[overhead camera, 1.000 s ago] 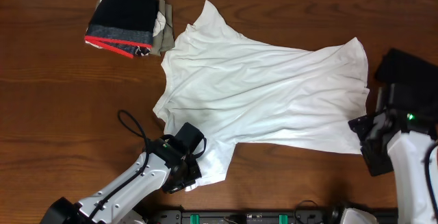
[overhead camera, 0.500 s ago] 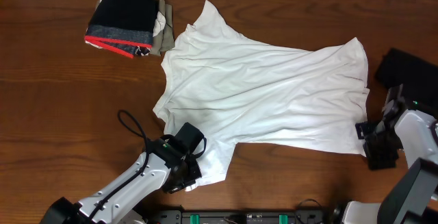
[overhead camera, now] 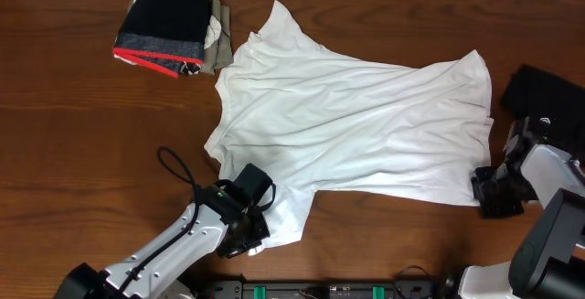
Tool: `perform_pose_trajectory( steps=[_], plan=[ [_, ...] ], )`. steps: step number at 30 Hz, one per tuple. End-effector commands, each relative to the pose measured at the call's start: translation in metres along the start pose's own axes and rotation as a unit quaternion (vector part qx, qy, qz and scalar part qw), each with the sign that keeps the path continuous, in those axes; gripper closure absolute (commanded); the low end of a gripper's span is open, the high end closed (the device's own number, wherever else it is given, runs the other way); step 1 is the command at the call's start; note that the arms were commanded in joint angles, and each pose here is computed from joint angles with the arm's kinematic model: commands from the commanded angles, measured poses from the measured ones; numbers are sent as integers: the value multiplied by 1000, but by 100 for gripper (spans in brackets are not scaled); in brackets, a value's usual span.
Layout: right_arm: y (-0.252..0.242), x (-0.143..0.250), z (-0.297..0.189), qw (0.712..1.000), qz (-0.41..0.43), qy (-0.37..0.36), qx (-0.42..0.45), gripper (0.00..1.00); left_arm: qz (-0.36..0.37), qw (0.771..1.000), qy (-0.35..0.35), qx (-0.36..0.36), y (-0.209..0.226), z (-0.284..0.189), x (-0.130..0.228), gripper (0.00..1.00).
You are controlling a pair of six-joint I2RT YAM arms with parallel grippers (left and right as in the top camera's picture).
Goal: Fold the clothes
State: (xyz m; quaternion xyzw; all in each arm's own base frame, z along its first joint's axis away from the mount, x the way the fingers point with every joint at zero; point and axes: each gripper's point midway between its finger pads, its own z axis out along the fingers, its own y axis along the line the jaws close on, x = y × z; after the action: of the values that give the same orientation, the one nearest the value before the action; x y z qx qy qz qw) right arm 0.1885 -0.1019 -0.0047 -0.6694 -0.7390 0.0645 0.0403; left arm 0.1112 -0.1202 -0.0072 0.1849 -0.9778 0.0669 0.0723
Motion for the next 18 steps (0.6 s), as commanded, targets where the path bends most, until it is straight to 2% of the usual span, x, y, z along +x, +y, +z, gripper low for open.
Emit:
perform_pose_trajectory(
  steps=[1,4,5,6,7,18],
  plan=[
    [-14,1,9,1000,6,-4,24,81,-8,1000,16,-23,14,11,7,93],
    [-17,2,10,999,5,-3,32,83,-13,999,20,-21,14,11,9,94],
    [-18,2,10,999,5,-3,33,87,-13,999,23,-19,13,11,10,94],
    [-19,2,10,999,5,-4,36,96,-12,999,24,-17,12,10,10,94],
    [-20,2,10,999,5,-3,37,98,-12,999,25,-16,12,9,11,94],
    [-31,0,1,998,0,-7,67,99,-19,1000,19,-8,11,-30,19,94]
  ],
)
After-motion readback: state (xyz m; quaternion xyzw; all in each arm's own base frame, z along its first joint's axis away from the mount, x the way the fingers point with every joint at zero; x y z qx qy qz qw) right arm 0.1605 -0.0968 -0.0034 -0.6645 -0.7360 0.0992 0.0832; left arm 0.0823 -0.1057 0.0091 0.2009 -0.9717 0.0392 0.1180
